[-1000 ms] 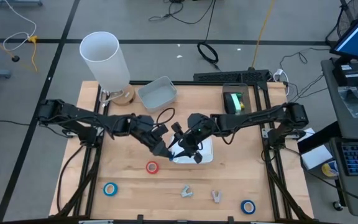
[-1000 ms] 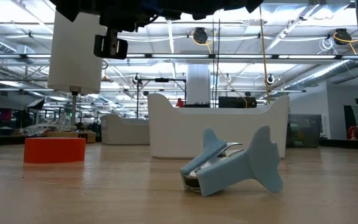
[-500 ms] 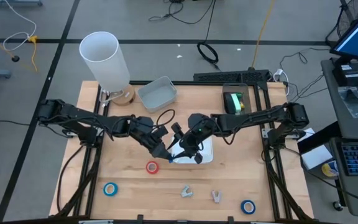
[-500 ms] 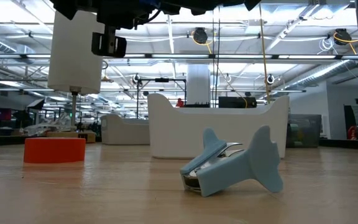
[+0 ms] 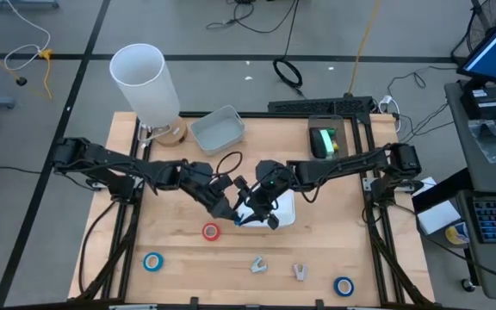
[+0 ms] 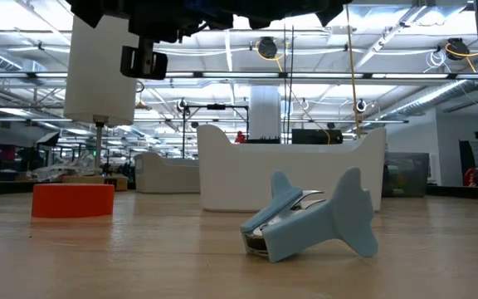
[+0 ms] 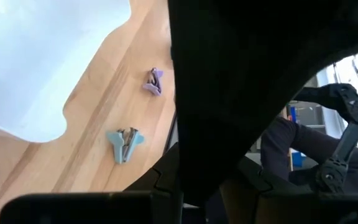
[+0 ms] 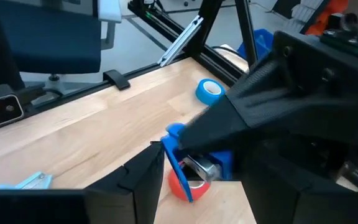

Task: Pick and place Stapler, Stapler remover, tape
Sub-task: Put the blue stapler into the black bin

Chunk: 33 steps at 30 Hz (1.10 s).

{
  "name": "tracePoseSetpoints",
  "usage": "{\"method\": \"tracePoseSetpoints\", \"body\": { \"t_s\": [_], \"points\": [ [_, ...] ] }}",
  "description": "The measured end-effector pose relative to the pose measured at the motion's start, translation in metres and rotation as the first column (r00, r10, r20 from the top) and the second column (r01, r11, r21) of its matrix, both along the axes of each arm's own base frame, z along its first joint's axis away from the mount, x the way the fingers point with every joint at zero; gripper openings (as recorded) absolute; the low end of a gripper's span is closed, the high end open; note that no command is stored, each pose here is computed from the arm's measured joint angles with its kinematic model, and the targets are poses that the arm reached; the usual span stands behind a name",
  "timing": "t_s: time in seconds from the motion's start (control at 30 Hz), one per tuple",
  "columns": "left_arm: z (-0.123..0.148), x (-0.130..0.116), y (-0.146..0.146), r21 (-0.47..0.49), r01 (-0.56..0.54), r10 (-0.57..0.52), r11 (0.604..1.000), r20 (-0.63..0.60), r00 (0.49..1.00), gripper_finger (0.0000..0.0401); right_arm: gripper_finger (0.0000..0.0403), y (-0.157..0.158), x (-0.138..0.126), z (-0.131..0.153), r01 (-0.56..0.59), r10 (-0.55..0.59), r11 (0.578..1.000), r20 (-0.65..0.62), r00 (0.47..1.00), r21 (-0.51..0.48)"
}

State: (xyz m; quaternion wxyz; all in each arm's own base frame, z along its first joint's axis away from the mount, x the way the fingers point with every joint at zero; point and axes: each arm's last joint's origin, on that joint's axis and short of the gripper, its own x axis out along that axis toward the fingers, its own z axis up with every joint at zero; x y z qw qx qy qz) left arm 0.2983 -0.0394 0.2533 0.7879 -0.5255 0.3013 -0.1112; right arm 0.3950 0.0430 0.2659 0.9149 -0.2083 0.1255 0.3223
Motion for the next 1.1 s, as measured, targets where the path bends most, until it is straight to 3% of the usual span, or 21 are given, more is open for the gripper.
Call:
{"method": "tracePoseSetpoints", "body": {
  "t_s": [0.33,0.77,1.1],
  "points": [
    [0.0004,-0.0003,0.0002,0.013,0.004,-0.004,1.000,0.004,1.000,0.0081,0.0148,0.0000,0.0005,0.0007,0.001,-0.001,1.000,0.010,1.000,0.000],
    [0.0000,-0.0009,-0.0005,0.012,0.024,-0.024,1.000,-0.003,1.000,0.0081,0.0064,0.0000,0.0009,0.0017,-0.005,0.006,1.000,0.036,0.999,-0.017],
    [-0.0004,-0.0011,-0.0002,0.024,0.025,-0.025,0.999,-0.001,1.000,0.0087,0.0056,-0.0003,0.0007,0.0007,0.021,-0.020,0.999,0.025,0.999,-0.028]
  ]
}}
